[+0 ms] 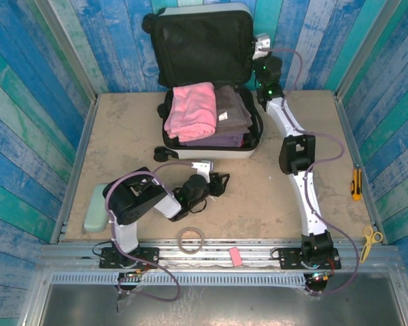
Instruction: Pack the luggage
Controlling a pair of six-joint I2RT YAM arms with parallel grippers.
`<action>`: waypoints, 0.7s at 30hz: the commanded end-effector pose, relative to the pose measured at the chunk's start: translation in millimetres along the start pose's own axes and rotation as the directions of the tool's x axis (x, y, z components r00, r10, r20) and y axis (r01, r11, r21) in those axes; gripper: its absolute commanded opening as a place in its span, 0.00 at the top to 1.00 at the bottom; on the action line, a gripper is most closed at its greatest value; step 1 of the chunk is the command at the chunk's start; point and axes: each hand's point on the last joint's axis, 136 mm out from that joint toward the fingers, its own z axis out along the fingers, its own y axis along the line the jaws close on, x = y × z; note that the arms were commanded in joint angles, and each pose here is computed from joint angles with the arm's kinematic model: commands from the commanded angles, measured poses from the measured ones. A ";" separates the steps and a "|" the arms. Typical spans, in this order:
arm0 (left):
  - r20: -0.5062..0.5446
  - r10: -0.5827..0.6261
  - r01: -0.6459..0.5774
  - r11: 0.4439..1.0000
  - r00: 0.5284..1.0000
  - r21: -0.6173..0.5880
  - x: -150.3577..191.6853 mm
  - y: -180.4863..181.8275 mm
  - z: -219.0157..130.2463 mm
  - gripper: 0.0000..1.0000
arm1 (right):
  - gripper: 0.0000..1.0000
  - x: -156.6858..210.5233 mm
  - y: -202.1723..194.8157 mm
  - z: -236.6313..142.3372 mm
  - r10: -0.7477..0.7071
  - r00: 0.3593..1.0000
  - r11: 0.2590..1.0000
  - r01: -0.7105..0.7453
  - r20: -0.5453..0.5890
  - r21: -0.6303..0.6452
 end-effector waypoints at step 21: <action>0.157 -0.209 0.211 0.977 0.965 0.001 -36.6 19.7 57.5 0.53 | 1.00 -24.5 23.3 -76.9 -0.021 1.000 0.994 0.023 0.019 -0.108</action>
